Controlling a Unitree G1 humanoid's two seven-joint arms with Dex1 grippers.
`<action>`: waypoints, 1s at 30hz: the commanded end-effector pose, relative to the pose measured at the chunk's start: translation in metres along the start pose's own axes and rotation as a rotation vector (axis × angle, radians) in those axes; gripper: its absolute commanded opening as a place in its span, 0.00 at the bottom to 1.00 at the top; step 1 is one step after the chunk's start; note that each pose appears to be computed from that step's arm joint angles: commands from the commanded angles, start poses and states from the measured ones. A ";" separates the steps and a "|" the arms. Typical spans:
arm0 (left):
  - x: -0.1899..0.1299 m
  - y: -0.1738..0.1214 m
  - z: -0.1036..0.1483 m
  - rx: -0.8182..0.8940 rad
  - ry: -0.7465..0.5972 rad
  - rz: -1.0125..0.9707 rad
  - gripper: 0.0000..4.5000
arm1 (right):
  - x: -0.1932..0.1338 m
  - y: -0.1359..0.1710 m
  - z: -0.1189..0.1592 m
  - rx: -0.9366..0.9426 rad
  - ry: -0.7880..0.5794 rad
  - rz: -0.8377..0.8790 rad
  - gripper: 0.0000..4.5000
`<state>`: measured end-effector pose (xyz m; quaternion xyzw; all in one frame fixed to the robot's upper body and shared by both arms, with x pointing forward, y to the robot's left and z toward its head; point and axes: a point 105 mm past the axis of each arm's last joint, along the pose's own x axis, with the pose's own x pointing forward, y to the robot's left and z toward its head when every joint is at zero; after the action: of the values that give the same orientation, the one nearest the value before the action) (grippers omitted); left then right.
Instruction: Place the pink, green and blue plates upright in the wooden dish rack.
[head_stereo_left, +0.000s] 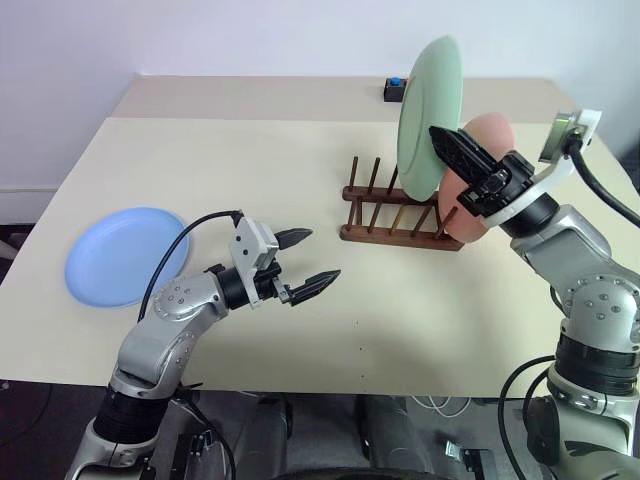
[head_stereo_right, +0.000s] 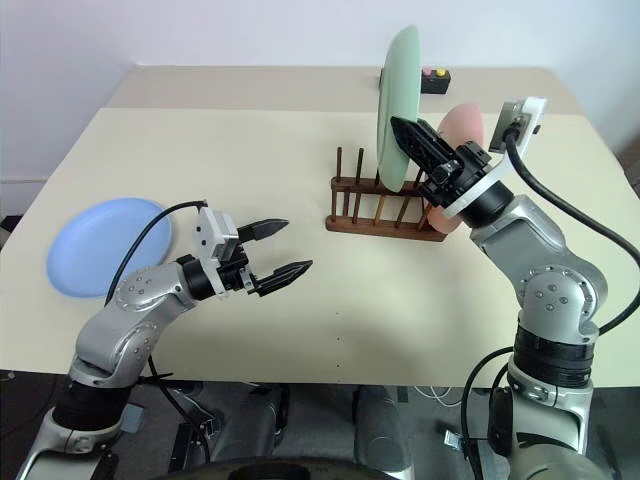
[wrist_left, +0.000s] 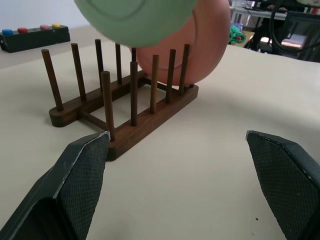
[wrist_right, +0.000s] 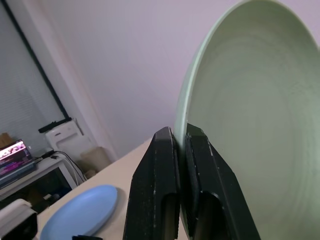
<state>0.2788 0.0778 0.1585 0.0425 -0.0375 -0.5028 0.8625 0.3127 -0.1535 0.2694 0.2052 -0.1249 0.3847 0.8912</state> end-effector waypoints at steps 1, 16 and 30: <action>0.001 -0.004 0.012 0.031 -0.035 -0.014 1.00 | -0.003 0.002 0.012 -0.005 -0.041 0.007 0.00; -0.003 -0.006 0.003 0.041 -0.019 -0.002 1.00 | -0.006 -0.010 0.014 0.085 -0.071 -0.049 0.00; -0.005 -0.004 -0.003 0.045 -0.010 0.005 1.00 | -0.002 -0.008 0.011 0.058 -0.058 -0.054 0.99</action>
<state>0.2753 0.0814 0.1486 0.0548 -0.0353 -0.4966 0.8655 0.3220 -0.1667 0.2617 0.2561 -0.1045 0.3500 0.8950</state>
